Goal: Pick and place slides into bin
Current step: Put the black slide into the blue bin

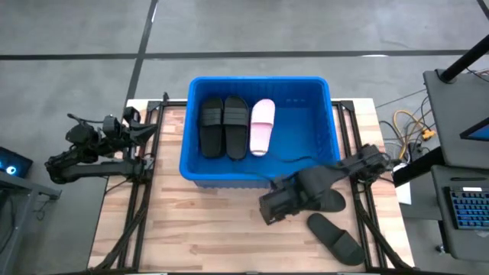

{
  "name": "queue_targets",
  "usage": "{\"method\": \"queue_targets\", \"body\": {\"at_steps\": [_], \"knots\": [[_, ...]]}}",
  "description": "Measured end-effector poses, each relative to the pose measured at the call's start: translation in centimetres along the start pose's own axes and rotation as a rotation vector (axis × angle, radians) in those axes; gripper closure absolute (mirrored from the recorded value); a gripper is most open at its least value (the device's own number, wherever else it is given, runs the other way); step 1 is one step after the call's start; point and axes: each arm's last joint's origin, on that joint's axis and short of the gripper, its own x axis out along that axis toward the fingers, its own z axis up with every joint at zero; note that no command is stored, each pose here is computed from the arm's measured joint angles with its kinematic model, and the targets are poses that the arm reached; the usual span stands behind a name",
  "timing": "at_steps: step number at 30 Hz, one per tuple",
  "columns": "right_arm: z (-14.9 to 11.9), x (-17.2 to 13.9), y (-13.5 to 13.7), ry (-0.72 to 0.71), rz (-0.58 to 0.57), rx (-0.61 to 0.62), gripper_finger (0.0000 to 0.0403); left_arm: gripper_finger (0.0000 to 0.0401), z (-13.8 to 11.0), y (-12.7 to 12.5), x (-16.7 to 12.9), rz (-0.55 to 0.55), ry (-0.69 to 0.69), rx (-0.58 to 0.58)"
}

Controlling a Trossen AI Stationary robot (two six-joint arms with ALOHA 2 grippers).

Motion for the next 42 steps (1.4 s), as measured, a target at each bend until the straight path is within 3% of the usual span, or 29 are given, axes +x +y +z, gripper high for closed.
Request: {"method": "queue_targets", "body": {"at_steps": [8,15,26,32,35,42], "knots": [[-0.6,7.1,0.2,0.164,-0.242,0.018,0.0200,0.0401,0.0,0.0,0.0,0.001,0.002,0.001],[-1.4,10.1,-1.1,0.166,-0.376,0.029,0.0216,0.0401,0.0,0.0,0.0,0.001,0.001,0.001],[-3.9,8.4,-2.6,0.202,-0.363,0.014,0.0250,0.0401,0.0,0.0,0.0,0.001,0.001,0.001],[-7.0,5.9,-3.4,0.362,-0.332,0.029,0.0260,0.0401,-0.3,0.0,0.0,0.005,0.036,0.006],[-8.3,5.1,-4.3,0.336,-0.350,0.133,0.0258,0.0401,-0.5,0.1,0.0,0.006,0.051,0.007],[-9.5,6.0,-5.5,0.103,-0.373,0.300,0.0221,0.0401,-0.5,0.1,0.0,0.006,0.051,0.011]]}}
